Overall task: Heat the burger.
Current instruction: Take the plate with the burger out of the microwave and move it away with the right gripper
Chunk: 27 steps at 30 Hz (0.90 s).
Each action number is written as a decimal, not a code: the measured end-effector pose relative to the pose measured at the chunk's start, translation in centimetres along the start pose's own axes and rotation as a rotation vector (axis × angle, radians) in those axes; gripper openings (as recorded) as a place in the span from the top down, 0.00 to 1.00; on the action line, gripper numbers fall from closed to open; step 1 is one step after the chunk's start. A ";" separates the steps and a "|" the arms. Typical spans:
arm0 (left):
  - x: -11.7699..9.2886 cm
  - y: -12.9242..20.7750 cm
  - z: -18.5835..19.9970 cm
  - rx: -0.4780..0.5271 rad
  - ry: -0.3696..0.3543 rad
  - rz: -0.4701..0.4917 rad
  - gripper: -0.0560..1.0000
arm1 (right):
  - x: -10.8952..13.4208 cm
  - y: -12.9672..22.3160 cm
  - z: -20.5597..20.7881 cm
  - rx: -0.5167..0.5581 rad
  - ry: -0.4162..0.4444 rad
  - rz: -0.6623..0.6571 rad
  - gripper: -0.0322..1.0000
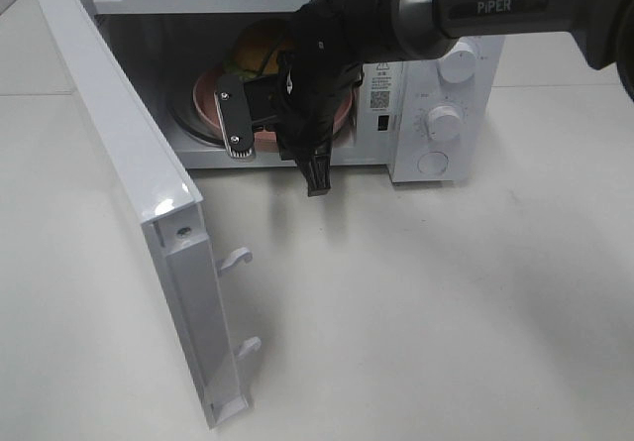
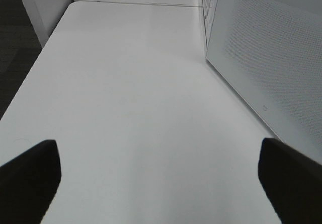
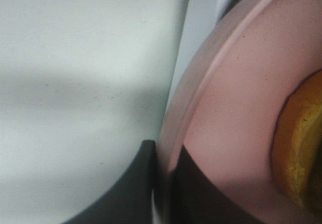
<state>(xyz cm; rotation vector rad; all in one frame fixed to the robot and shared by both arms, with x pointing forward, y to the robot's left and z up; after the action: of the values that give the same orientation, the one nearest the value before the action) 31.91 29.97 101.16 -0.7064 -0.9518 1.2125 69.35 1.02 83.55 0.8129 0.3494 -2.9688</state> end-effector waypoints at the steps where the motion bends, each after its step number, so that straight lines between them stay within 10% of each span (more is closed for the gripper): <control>1: 0.0 0.0 0.0 0.000 0.000 0.000 0.01 | 0.0 0.0 0.0 0.000 0.000 0.000 0.92; 27: 0.0 0.0 0.0 0.000 0.000 0.000 0.01 | 2.5 1.5 5.6 0.002 -0.017 0.157 0.91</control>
<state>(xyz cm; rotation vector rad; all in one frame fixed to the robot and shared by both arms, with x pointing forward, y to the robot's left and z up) 31.91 29.97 101.16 -0.7064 -0.9518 1.2125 64.58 -1.71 86.72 0.7761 0.2687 -2.8289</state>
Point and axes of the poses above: a point on each arm's last joint axis where the gripper is mounted, z pointing back along that axis away from the gripper, x along the wrist's bending axis when the last joint is at zero, y = z × x, the point moved 10 cm from there along -z, pointing out along that axis toward the gripper, and after that the axes turned 14 degrees about -z, right-handed, at the moved point
